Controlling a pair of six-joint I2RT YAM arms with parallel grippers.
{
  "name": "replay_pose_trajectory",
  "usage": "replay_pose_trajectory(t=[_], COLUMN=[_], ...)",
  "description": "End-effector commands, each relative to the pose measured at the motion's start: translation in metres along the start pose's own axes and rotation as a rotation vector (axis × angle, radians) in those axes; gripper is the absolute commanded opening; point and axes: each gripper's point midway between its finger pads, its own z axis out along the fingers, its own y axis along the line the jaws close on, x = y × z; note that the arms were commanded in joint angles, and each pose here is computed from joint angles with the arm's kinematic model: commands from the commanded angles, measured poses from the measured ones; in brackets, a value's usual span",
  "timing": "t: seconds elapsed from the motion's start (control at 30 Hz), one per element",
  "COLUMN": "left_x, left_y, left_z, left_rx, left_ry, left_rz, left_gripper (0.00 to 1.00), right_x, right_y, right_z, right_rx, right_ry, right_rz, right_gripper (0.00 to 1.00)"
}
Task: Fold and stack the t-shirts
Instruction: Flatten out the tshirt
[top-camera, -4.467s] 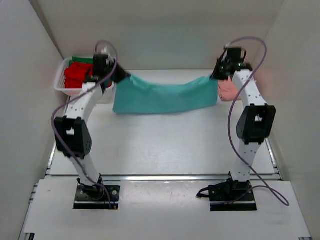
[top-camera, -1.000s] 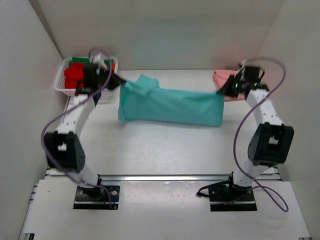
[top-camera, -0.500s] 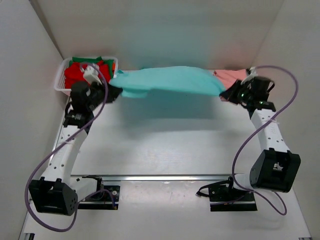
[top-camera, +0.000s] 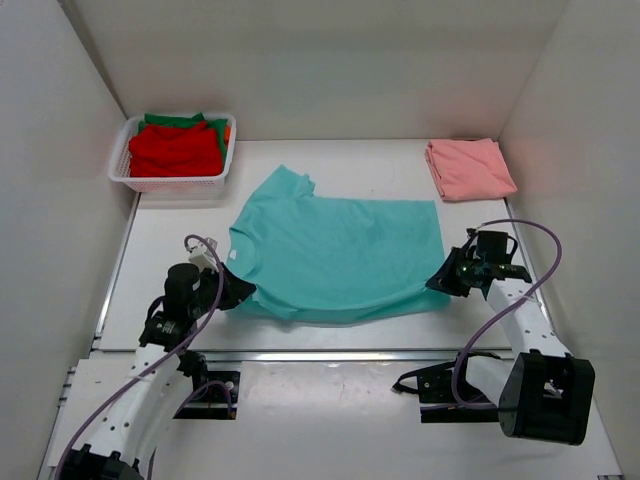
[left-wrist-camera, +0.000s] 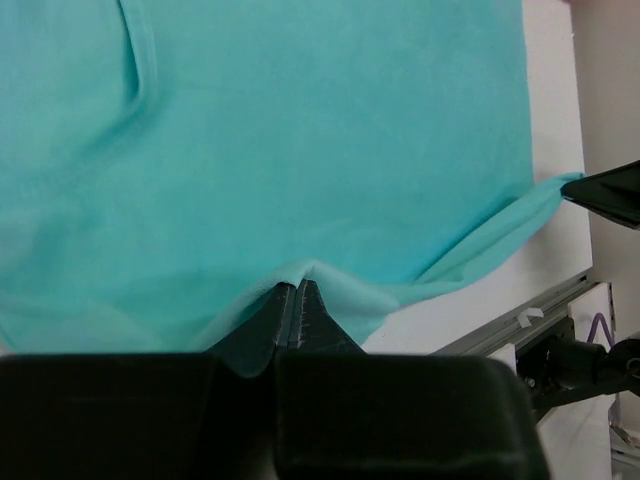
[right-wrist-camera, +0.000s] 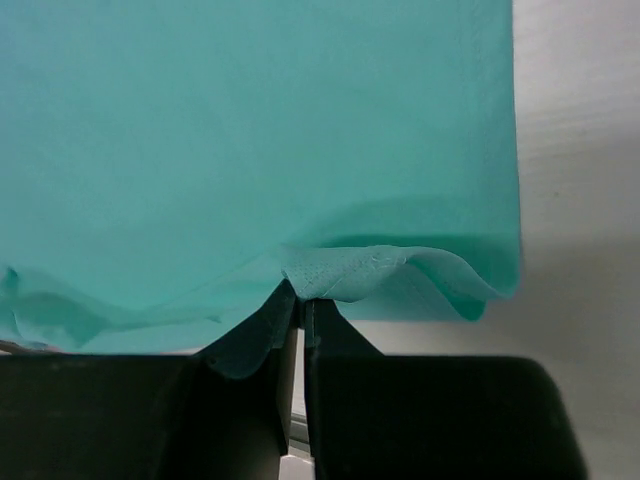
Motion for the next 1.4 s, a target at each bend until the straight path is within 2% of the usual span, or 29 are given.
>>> replay_pose_trajectory(t=[0.0, 0.17, 0.23, 0.27, 0.3, 0.33, 0.37, 0.4, 0.43, 0.47, 0.5, 0.53, 0.63, 0.67, 0.7, 0.77, 0.8, 0.83, 0.87, 0.9, 0.93, 1.03, 1.1, 1.17, 1.37], left_x=[0.016, -0.003, -0.048, -0.051, -0.083, -0.132, -0.138, -0.184, -0.246, -0.291, -0.306, -0.346, -0.393, -0.391, -0.390, -0.359, -0.338, -0.332, -0.319, -0.297, -0.292, -0.246, -0.203, -0.175, -0.086], left_y=[0.005, 0.003, -0.005, 0.002, -0.002, -0.026, -0.018, -0.037, -0.072, -0.098, -0.103, -0.124, -0.157, -0.155, -0.163, -0.158, -0.139, -0.140, -0.129, -0.112, -0.113, -0.084, -0.060, -0.043, 0.009], left_z=[0.005, 0.022, 0.031, 0.045, 0.061, 0.067, 0.094, 0.115, 0.111, 0.117, 0.124, 0.112, 0.080, 0.079, 0.061, 0.051, 0.062, 0.052, 0.054, 0.066, 0.065, 0.084, 0.097, 0.103, 0.104], left_rx=[0.002, 0.002, 0.000, -0.029, -0.041, -0.005, -0.012, 0.035, 0.097, 0.163, 0.171, 0.181, 0.165, 0.166, 0.188, 0.207, 0.189, 0.187, 0.177, 0.154, 0.177, 0.157, 0.124, 0.103, 0.026], left_ry=[0.045, 0.029, -0.047, -0.008, -0.019, -0.084, -0.015, -0.016, -0.098, -0.141, -0.144, -0.228, -0.350, -0.350, -0.369, -0.393, -0.374, -0.392, -0.387, -0.340, -0.341, -0.268, -0.199, -0.165, -0.036], left_rz=[-0.042, -0.050, -0.018, -0.017, 0.003, 0.054, 0.038, 0.043, 0.074, 0.081, 0.057, 0.092, 0.172, 0.177, 0.185, 0.179, 0.157, 0.155, 0.142, 0.113, 0.116, 0.073, 0.047, 0.019, -0.097], left_gripper=[0.00, 0.00, 0.00, 0.00, 0.00, 0.00, 0.00, 0.00, 0.00, 0.00, 0.00, 0.00, 0.00, 0.00, 0.00, 0.00, 0.00, 0.00, 0.00, 0.00, 0.00, 0.00, 0.00, 0.00, 0.00], right_x=[0.011, 0.005, -0.018, -0.030, -0.052, -0.096, -0.113, -0.165, -0.216, -0.230, -0.273, -0.306, -0.345, -0.344, -0.348, -0.334, -0.320, -0.321, -0.309, -0.304, -0.291, -0.259, -0.236, -0.199, -0.140], right_y=[-0.014, -0.008, 0.002, 0.010, 0.016, 0.038, 0.049, 0.078, 0.106, 0.110, 0.148, 0.181, 0.207, 0.212, 0.208, 0.194, 0.180, 0.176, 0.165, 0.162, 0.153, 0.128, 0.113, 0.090, 0.052], right_z=[-0.001, 0.003, 0.008, 0.010, 0.017, 0.022, 0.026, 0.028, 0.019, 0.025, -0.004, -0.031, -0.070, -0.079, -0.084, -0.077, -0.065, -0.066, -0.052, -0.047, -0.031, 0.000, 0.019, 0.044, 0.077], right_rx=[0.048, 0.011, -0.018, -0.046, -0.052, -0.103, -0.136, -0.175, -0.201, -0.169, -0.191, -0.225, -0.274, -0.306, -0.315, -0.348, -0.335, -0.337, -0.327, -0.335, -0.323, -0.282, -0.266, -0.238, -0.146], right_ry=[0.010, -0.001, -0.005, -0.021, -0.021, -0.066, -0.062, -0.104, -0.155, -0.143, -0.258, -0.365, -0.497, -0.507, -0.528, -0.518, -0.488, -0.505, -0.466, -0.447, -0.406, -0.324, -0.278, -0.193, -0.067], right_rz=[0.061, 0.078, 0.063, 0.041, 0.023, -0.018, -0.052, -0.127, -0.174, -0.195, -0.276, -0.342, -0.377, -0.382, -0.368, -0.339, -0.319, -0.321, -0.299, -0.297, -0.286, -0.269, -0.250, -0.213, -0.120], right_gripper=[0.00, 0.00, 0.00, 0.00, 0.00, 0.01, 0.00, 0.01, 0.00, 0.00, 0.00, 0.00, 0.00, 0.00, 0.00, 0.00, 0.00, 0.00, 0.00, 0.00, 0.00, 0.00, 0.00, 0.00, 0.00])
